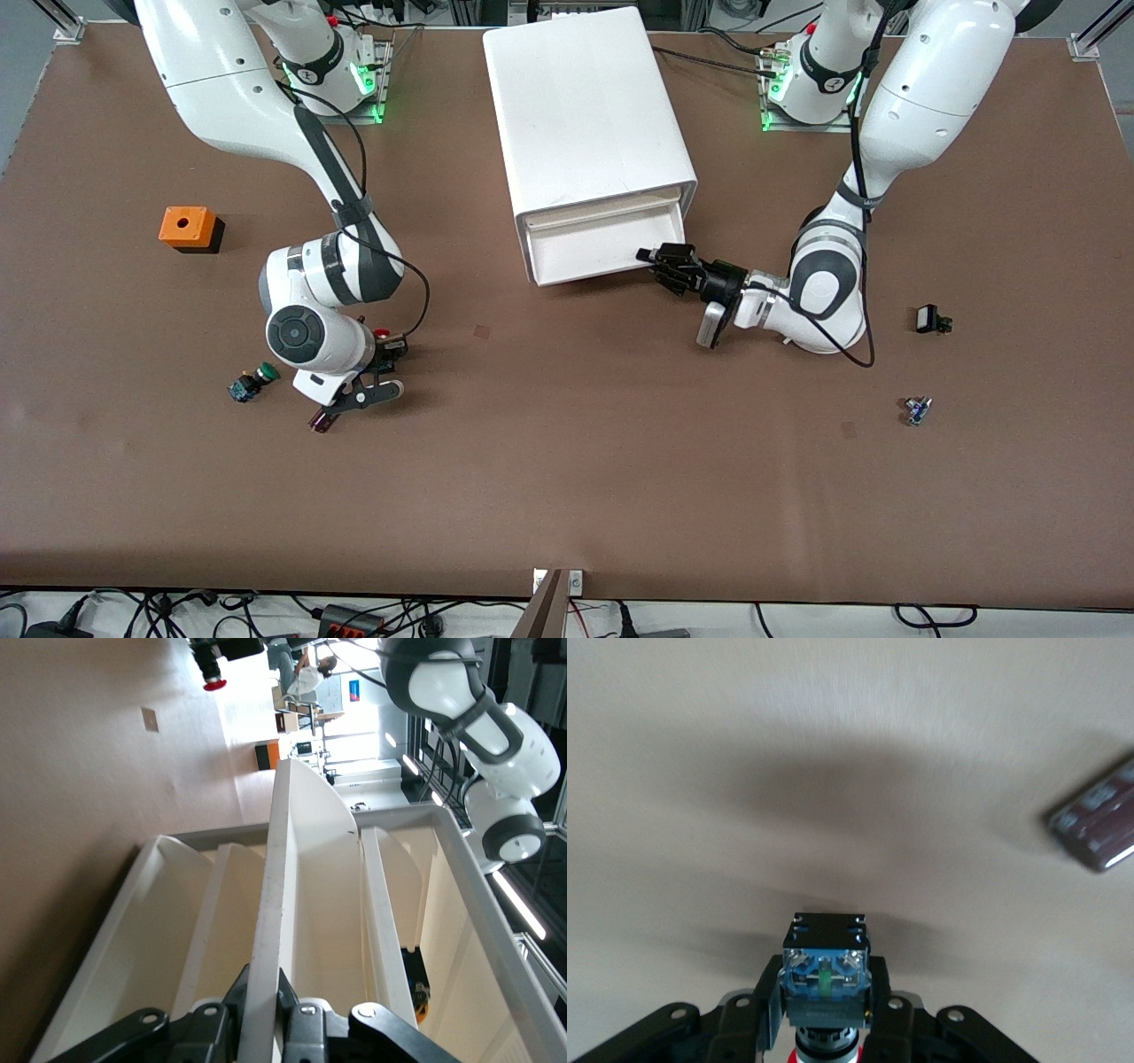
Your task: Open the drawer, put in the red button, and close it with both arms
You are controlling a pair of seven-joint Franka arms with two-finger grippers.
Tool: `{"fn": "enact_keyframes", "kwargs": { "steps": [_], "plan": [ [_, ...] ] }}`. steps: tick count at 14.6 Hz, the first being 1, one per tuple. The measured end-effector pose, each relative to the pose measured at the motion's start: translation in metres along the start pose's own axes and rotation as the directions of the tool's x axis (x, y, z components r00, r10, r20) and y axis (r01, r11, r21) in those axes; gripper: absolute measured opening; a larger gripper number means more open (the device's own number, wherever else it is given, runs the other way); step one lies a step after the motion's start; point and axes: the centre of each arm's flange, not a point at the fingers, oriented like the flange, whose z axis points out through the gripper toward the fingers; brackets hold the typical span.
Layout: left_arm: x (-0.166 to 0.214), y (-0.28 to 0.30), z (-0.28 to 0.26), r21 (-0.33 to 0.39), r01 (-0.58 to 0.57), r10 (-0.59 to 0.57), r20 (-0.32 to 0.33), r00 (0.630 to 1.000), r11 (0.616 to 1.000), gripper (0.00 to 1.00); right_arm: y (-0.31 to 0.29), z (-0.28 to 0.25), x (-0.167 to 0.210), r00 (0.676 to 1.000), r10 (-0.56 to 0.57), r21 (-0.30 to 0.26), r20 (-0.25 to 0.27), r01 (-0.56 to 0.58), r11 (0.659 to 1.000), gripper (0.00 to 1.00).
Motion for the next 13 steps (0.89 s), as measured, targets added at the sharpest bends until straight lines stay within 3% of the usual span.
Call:
{"fn": "enact_keyframes", "kwargs": {
  "steps": [1,3,6,9,11,13],
  "plan": [
    [0.009,-0.001,-0.004,0.018,0.005,-0.005,-0.014,1.0,1.0,0.15,-0.001,-0.014,0.006,1.0,-0.002,0.0,-0.027,0.002,1.0,0.41],
    [0.022,0.001,-0.014,0.044,0.002,0.0,-0.041,0.999,0.999,0.27,-0.006,-0.059,0.019,0.996,-0.012,0.002,-0.093,0.013,1.0,0.41],
    [0.034,0.008,-0.037,0.068,-0.018,0.022,-0.066,0.998,0.998,0.55,-0.037,-0.14,0.03,0.983,-0.055,0.01,-0.176,0.058,0.998,0.41],
    [0.057,0.046,-0.087,0.162,0.006,-0.004,-0.012,1.0,0.987,0.83,-0.084,-0.213,0.027,0.967,-0.119,0.011,-0.225,0.124,0.992,0.41],
    [0.074,0.088,-0.127,0.227,0.046,-0.049,0.009,0.999,0.973,1.0,-0.127,-0.232,0.022,0.952,-0.174,0.006,-0.253,0.182,0.983,0.41],
    [0.083,0.122,-0.156,0.296,0.089,-0.099,0.021,0.995,0.951,1.0,-0.186,-0.242,0.011,0.927,-0.25,-0.005,-0.279,0.259,0.966,0.41]
  ]
}}
